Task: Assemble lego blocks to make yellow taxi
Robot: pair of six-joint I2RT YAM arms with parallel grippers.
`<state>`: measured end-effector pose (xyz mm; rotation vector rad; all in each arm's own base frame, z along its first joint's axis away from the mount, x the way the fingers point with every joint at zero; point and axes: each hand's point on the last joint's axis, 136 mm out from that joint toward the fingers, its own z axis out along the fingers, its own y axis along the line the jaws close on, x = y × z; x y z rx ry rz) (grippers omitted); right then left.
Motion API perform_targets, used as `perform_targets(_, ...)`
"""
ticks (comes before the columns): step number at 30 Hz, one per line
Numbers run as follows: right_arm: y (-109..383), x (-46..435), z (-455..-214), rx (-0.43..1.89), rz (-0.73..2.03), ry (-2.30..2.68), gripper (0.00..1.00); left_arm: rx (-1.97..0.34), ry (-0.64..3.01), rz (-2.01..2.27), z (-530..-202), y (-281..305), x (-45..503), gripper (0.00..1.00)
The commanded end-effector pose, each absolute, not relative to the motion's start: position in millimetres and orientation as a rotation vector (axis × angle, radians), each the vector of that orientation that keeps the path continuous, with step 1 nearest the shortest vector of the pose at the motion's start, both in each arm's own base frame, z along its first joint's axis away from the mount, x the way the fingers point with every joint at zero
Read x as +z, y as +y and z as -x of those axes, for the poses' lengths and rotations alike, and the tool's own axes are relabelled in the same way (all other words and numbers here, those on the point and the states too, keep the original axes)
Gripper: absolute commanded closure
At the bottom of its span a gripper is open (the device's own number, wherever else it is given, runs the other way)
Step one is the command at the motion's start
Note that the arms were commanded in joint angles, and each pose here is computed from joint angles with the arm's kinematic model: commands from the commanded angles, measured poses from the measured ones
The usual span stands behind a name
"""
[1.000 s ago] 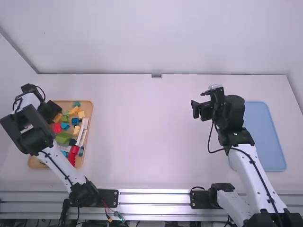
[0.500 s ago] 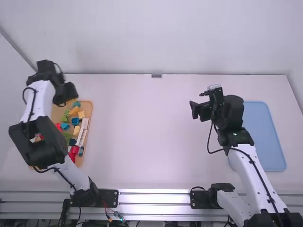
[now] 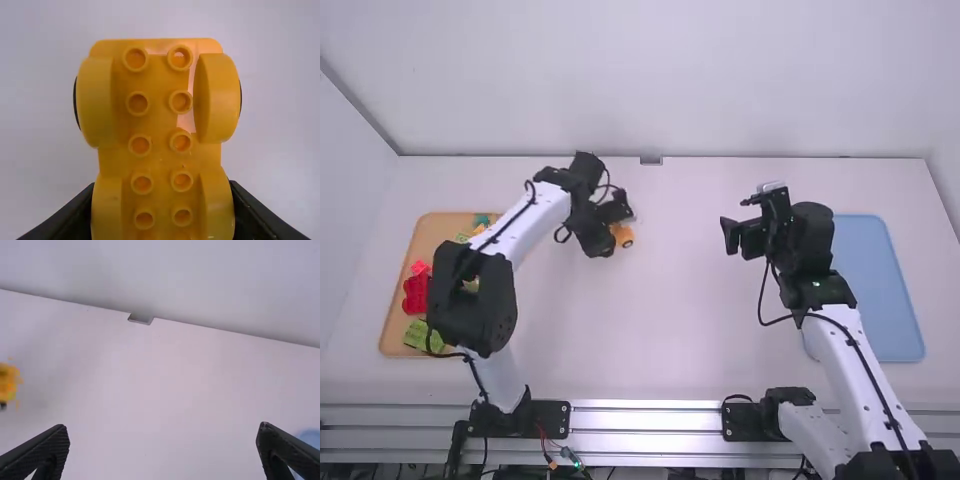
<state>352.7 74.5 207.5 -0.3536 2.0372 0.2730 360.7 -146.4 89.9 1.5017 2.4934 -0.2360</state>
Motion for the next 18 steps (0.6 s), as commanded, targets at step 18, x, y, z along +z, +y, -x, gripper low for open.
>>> perform_targets(18,77,220,-356,0.280,0.359,2.020,0.01,-0.267,2.203,-1.889,-300,-204,8,0.74)
